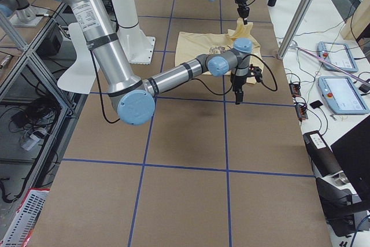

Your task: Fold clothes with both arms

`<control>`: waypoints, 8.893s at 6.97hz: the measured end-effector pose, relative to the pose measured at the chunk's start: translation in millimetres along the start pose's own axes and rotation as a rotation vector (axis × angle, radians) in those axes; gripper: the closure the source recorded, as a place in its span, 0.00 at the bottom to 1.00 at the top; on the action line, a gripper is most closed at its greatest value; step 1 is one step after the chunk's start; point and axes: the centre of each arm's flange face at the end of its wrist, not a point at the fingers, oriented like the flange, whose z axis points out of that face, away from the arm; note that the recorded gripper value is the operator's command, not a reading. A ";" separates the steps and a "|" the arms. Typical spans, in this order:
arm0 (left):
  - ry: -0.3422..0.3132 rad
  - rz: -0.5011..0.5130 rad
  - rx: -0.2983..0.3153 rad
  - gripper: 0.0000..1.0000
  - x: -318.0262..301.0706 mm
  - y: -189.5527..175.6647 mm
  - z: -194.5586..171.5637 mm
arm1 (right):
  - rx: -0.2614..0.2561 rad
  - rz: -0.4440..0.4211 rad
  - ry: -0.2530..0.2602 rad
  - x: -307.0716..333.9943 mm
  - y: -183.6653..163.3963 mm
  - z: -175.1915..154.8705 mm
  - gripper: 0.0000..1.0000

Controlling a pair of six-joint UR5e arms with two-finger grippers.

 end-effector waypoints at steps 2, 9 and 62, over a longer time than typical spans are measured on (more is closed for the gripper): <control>-0.002 0.007 0.021 1.00 -17.1 8.1 36.5 | -0.005 0.002 0.003 1.0 -0.3 3.5 0.00; 0.126 0.126 0.051 0.00 -16.9 96.9 122.0 | -0.015 0.007 0.010 -0.4 -4.5 11.0 0.00; -0.099 0.275 0.011 0.01 -186.8 162.1 -89.8 | -0.066 0.189 -0.238 -285.1 301.6 54.5 0.20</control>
